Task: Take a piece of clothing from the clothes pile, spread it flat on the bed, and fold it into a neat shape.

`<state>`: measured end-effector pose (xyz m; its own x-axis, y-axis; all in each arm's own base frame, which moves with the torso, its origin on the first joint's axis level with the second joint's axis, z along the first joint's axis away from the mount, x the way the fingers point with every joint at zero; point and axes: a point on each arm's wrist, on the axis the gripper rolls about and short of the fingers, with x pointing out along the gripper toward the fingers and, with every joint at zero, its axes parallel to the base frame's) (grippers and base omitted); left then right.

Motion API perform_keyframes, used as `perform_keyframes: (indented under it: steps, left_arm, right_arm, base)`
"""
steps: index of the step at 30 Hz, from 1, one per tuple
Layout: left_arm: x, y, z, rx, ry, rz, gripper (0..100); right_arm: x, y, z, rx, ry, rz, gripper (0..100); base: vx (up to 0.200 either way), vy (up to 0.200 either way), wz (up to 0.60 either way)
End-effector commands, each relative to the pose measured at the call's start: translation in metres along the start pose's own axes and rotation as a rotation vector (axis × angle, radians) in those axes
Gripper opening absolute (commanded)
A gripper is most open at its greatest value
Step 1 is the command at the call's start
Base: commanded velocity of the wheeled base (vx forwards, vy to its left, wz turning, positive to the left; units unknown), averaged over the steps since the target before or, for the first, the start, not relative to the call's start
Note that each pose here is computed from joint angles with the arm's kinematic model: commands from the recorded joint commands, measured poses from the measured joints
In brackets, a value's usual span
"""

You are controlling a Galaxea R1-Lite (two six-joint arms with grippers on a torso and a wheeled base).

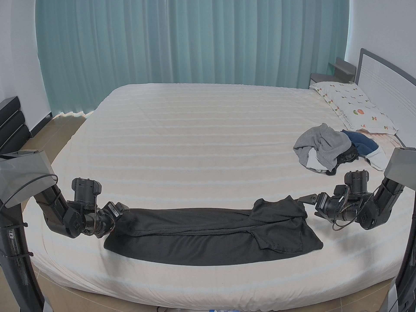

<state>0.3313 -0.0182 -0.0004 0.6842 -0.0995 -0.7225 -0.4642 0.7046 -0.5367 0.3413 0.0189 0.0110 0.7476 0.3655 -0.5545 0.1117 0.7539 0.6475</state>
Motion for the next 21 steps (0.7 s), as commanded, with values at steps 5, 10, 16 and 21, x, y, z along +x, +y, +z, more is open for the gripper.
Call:
perform_keyframes:
  steps: [5, 10, 16, 21]
  left_arm:
    - [-0.03, -0.016, -0.004, 0.027, -0.017, -0.061, 100]
    - [-0.039, -0.036, -0.025, 0.021, 0.017, -0.116, 100]
    - [-0.02, -0.038, -0.061, 0.076, 0.112, -0.072, 100]
    - [-0.014, -0.04, -0.072, 0.101, 0.11, -0.045, 100]
  right_arm:
    - [-0.016, 0.01, -0.003, 0.097, -0.019, 0.011, 100]
    - [-0.018, 0.008, -0.007, 0.142, -0.04, 0.035, 100]
    - [-0.014, 0.006, -0.016, 0.151, -0.025, 0.038, 100]
    - [-0.015, 0.005, -0.019, 0.154, -0.016, 0.032, 100]
  base:
    - [0.0, 0.0, 0.0]
    - [0.0, 0.0, 0.0]
    - [0.0, 0.0, 0.0]
    - [0.0, 0.0, 0.0]
